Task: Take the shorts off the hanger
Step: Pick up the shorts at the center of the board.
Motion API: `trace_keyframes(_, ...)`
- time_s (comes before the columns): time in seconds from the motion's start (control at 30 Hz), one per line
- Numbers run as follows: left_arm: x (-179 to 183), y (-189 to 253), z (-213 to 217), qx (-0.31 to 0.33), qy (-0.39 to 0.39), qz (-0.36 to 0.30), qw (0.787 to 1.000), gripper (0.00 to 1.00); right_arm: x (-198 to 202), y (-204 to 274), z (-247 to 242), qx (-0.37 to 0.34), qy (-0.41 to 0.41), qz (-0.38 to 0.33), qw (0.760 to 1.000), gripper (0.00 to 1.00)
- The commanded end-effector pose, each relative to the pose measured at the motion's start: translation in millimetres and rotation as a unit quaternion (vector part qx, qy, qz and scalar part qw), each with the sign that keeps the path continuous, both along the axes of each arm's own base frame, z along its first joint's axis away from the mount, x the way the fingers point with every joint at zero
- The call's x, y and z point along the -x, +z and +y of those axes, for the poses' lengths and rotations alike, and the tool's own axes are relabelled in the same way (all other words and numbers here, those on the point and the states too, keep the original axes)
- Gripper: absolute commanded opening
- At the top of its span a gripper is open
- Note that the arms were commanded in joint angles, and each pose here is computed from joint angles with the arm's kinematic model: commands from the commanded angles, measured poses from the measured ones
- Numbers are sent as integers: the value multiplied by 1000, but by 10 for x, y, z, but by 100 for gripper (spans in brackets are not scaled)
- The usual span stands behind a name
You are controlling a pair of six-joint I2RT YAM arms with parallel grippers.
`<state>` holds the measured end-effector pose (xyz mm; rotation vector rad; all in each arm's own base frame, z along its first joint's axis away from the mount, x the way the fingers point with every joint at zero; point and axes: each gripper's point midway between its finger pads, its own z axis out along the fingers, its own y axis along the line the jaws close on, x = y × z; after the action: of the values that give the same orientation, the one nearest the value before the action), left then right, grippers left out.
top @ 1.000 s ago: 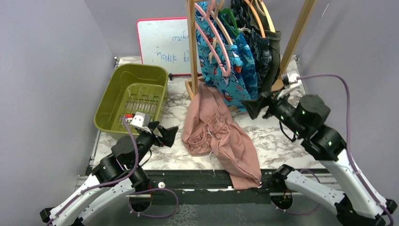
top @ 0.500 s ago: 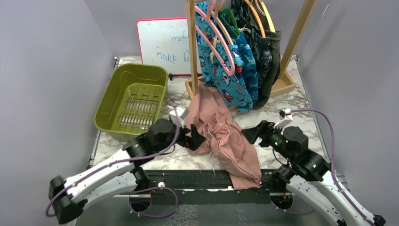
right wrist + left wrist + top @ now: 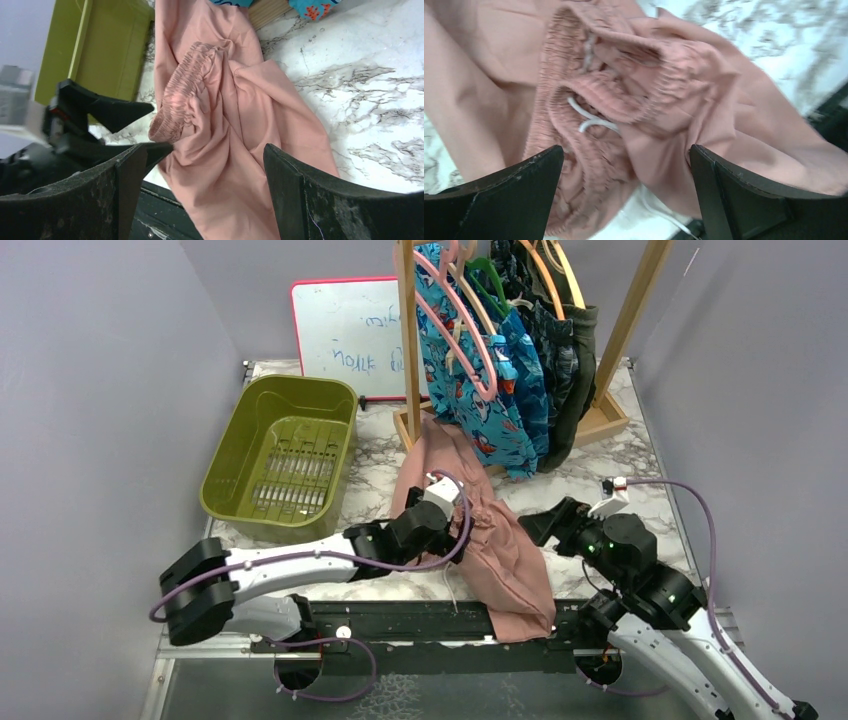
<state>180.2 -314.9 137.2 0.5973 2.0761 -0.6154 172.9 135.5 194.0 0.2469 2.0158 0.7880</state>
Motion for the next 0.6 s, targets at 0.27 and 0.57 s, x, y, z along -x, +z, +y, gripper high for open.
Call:
trace_keyframes(0.27,-571,-1021,24,-114,67,-3,991,99,67,101,-144,-14,-24,-15,999,88)
trace_keyframes(0.57,-395,-1710,117,-172,68,75,980,48,83,112,-153,-16,-24,-15,999,88)
